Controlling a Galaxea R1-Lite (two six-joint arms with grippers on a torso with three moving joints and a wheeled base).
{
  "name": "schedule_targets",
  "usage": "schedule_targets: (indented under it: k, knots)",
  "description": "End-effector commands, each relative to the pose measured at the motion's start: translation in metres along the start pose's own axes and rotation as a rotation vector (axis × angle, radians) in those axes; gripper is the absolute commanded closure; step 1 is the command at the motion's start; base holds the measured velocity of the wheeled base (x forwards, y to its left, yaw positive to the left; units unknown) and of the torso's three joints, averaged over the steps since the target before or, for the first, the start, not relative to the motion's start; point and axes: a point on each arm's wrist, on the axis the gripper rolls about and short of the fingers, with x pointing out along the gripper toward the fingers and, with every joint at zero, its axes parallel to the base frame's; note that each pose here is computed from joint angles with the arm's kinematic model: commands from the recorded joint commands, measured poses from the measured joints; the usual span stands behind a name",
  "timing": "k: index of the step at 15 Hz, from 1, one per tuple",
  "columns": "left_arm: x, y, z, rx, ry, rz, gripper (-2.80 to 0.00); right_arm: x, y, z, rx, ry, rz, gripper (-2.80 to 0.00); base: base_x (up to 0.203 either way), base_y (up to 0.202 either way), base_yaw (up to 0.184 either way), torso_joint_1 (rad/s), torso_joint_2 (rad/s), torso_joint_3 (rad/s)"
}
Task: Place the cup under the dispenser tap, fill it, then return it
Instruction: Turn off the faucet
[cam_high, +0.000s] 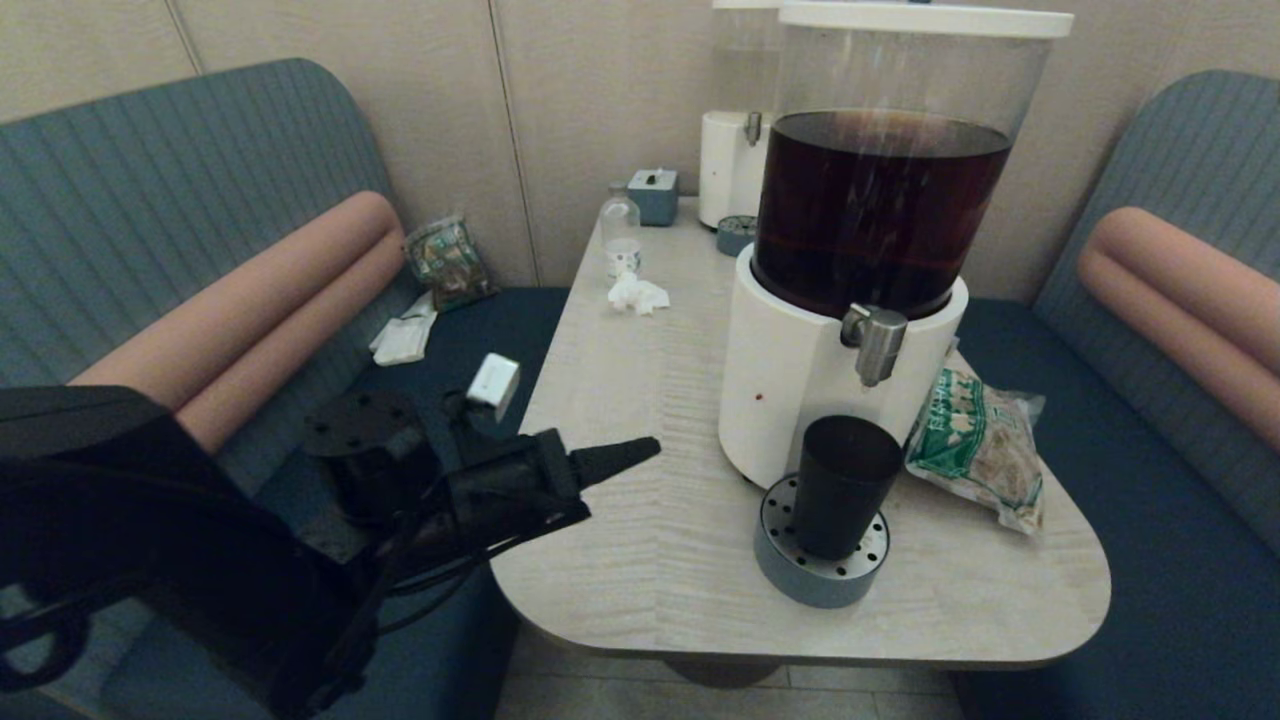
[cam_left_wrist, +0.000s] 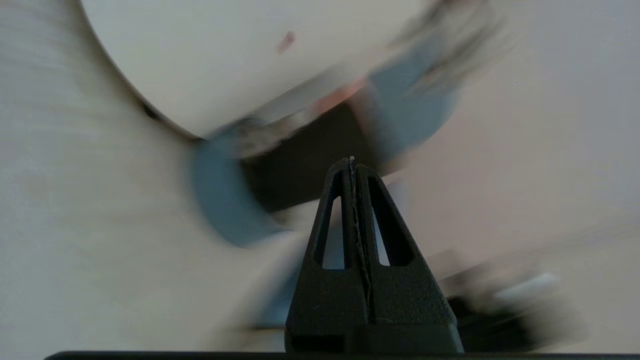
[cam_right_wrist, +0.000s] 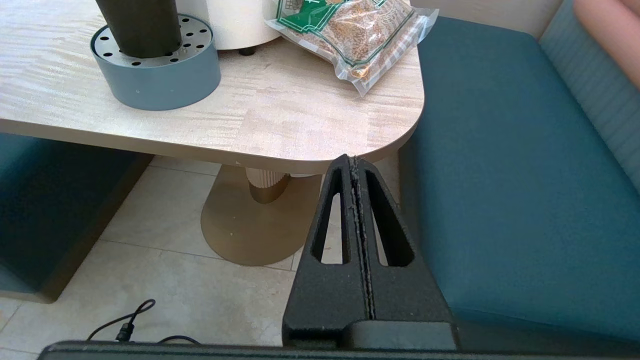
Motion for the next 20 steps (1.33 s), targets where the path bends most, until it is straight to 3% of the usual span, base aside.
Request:
schedule_targets:
  k: [1, 3, 8, 14, 20]
  knots:
    - [0.044, 0.025, -0.021, 0.218, 0.057, -0.057, 0.00, 0.000, 0.000, 0.000, -0.001, 0.002, 0.000, 0.00, 0.000, 0.000, 0.000, 0.000, 0.00, 0.000]
    - [0.066, 0.014, -0.019, 0.269, 0.025, -0.118, 0.00, 0.000, 0.000, 0.000, -0.001, 0.002, 0.002, 0.00, 0.000, 0.000, 0.000, 0.000, 0.00, 0.000]
    - [0.067, -0.015, -0.002, 0.259, -0.048, -0.155, 0.00, 0.000, 0.000, 0.000, -0.001, 0.002, 0.000, 0.00, 0.000, 0.000, 0.000, 0.000, 0.00, 0.000]
    - [0.085, -0.058, 0.016, 0.143, -0.089, -0.307, 0.00, 0.000, 0.000, 0.000, -0.001, 0.002, 0.002, 0.00, 0.000, 0.000, 0.000, 0.000, 0.00, 0.000]
    - [0.116, -0.060, 0.015, 0.123, -0.115, -0.372, 0.00, 0.000, 0.000, 0.000, -0.001, 0.002, 0.000, 0.00, 0.000, 0.000, 0.000, 0.000, 0.00, 0.000]
